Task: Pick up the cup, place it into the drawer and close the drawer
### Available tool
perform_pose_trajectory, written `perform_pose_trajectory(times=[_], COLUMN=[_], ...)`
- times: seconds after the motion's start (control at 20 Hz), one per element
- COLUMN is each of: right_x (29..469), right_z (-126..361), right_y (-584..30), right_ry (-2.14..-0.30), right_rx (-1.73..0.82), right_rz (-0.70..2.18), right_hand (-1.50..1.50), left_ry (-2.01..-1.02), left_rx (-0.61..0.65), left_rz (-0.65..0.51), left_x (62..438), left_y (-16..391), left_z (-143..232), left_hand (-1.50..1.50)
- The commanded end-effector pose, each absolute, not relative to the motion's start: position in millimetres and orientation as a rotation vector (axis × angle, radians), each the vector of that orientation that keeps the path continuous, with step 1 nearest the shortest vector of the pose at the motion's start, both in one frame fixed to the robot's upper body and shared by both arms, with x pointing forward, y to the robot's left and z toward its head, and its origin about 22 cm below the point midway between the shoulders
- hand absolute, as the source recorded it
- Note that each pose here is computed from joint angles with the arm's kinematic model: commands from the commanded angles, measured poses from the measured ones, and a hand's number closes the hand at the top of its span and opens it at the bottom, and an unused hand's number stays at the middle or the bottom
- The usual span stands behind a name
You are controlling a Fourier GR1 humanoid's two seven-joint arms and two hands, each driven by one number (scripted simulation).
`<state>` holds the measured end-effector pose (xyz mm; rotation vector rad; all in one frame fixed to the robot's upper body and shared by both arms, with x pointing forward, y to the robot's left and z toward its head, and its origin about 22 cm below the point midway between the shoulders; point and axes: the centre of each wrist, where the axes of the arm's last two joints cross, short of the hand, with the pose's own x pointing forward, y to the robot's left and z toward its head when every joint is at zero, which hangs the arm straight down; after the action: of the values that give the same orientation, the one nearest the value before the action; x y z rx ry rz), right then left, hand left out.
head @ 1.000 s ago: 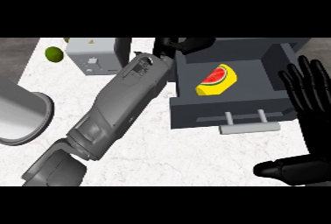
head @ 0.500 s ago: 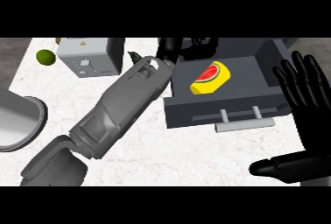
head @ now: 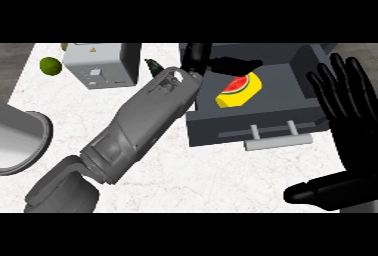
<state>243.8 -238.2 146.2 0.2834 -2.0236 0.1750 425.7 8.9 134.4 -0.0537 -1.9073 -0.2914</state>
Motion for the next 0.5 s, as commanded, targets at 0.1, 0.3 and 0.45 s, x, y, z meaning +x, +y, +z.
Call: perform_pose_trajectory(times=[0.1, 0.3, 0.45], right_x=[238.0, 234.9, 227.7], right_z=[148.1, 147.5, 145.9], right_y=[-242.9, -259.1, -261.7], right_ry=[-2.006, -1.986, -2.004], right_rx=[0.341, 0.335, 0.31], right_rz=[0.156, 0.148, 0.206], right_hand=[-1.5, -1.5, 1.5], left_ry=[-1.993, -2.011, -1.939], left_rx=[-0.208, -0.326, -0.341], left_rz=[-0.175, -0.112, -0.09], left_x=[424.0, 416.4, 418.7], left_y=[-0.7, -0.1, 10.6], left_z=[158.5, 153.5, 164.9], left_hand=[-1.5, -1.5, -1.5])
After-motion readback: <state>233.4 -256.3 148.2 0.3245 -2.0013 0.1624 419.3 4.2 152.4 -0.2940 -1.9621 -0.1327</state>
